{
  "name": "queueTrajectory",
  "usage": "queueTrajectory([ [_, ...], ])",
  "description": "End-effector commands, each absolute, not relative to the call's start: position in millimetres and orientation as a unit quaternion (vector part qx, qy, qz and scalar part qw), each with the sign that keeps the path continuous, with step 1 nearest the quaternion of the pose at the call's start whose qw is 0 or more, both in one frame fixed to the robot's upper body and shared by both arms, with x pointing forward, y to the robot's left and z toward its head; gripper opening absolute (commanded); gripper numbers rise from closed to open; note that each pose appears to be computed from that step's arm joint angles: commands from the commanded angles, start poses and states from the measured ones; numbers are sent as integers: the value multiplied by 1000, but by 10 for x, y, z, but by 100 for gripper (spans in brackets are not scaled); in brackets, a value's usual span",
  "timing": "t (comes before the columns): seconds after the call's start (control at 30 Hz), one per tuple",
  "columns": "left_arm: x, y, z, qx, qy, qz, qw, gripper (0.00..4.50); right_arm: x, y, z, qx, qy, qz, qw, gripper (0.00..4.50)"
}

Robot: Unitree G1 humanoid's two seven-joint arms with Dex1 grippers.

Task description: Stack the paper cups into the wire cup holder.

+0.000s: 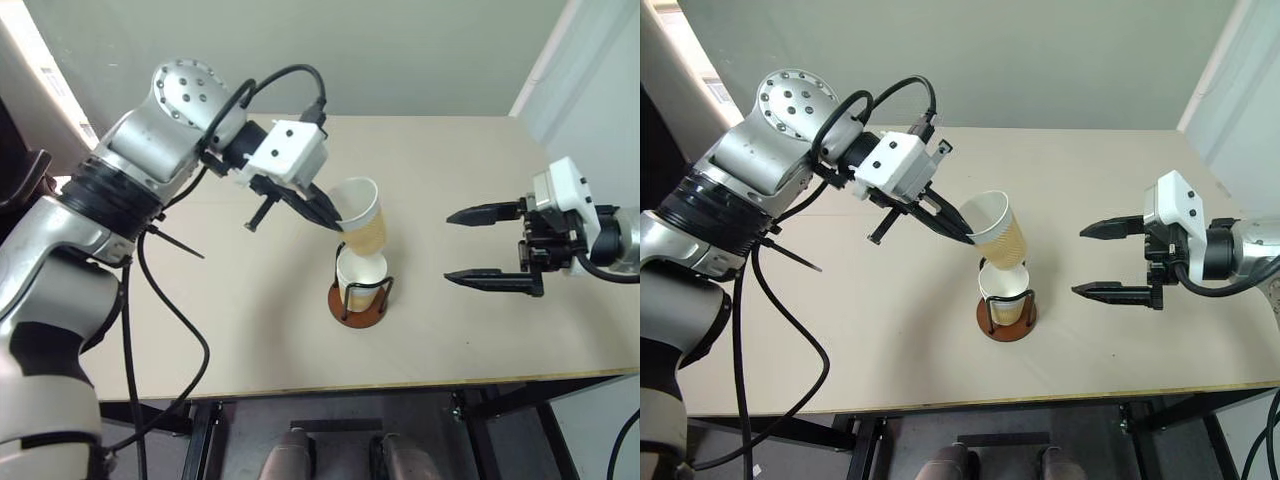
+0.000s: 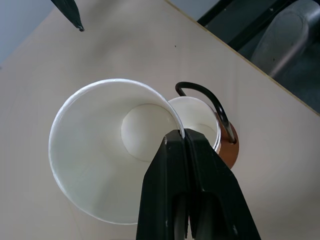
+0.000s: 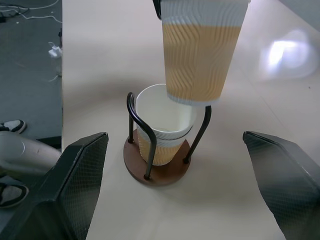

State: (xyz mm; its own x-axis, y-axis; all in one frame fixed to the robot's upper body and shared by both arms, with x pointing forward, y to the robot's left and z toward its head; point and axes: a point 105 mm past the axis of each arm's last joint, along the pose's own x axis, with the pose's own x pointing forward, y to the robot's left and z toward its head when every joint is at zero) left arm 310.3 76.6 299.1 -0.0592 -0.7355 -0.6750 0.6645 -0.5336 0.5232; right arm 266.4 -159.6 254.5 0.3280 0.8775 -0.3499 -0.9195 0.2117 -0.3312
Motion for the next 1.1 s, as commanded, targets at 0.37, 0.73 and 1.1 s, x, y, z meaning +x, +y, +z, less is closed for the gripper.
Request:
queueTrajectory([
  [0.37,2897,769,3081,504,-58,-740,441,2,2643,-1576,2605,-264,31,572,776,450],
  [0.73,2858,760,2767,517,-17,-756,401,2,2648,-1578,2595,-263,33,569,779,450],
  [1.1,2971,696,2766,522,-21,-744,418,41,2644,-1585,2592,-265,34,567,779,450],
])
